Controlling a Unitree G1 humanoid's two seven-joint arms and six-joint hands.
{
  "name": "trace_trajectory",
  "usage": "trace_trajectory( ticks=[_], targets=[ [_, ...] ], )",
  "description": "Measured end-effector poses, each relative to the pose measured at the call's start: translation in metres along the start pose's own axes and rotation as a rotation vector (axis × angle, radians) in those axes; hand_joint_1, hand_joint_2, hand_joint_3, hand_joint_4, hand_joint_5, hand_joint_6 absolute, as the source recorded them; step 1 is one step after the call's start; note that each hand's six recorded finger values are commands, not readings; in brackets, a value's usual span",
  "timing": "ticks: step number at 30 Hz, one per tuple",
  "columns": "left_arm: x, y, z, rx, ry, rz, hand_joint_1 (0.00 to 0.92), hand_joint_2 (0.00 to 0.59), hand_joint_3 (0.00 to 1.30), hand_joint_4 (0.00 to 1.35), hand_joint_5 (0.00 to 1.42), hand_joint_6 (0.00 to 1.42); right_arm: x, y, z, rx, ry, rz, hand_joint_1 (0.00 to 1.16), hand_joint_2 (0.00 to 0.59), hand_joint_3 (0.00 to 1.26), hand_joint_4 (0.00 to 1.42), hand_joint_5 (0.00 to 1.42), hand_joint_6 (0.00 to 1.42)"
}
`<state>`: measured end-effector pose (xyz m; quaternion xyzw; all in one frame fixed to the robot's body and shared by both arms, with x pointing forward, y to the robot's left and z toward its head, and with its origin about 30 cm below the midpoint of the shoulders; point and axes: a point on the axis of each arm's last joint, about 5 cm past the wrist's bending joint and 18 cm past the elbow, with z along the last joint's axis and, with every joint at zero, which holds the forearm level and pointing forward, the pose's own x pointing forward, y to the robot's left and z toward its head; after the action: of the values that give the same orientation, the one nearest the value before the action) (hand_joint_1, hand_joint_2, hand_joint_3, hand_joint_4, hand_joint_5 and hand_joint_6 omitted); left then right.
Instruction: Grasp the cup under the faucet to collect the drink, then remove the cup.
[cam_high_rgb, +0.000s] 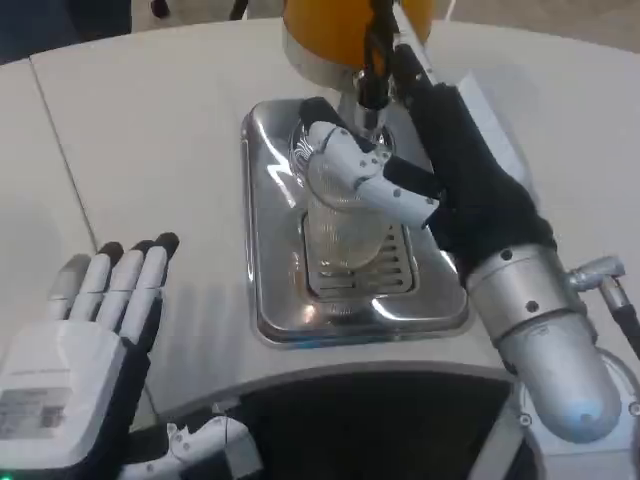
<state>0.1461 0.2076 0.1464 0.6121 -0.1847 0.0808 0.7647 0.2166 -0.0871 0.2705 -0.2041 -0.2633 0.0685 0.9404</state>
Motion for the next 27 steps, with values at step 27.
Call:
trace_trajectory(
  ticks=[27],
  targets=[
    [0.004, -0.008, -0.0092, -0.064, 0.027, 0.023, 0.000, 0.103, 0.00, 0.00, 0.00, 0.00, 0.014, -0.0153, 0.0258, -0.208, 0.012, 0.252, 0.56, 0.411, 0.00, 0.00, 0.00, 0.03]
  ],
)
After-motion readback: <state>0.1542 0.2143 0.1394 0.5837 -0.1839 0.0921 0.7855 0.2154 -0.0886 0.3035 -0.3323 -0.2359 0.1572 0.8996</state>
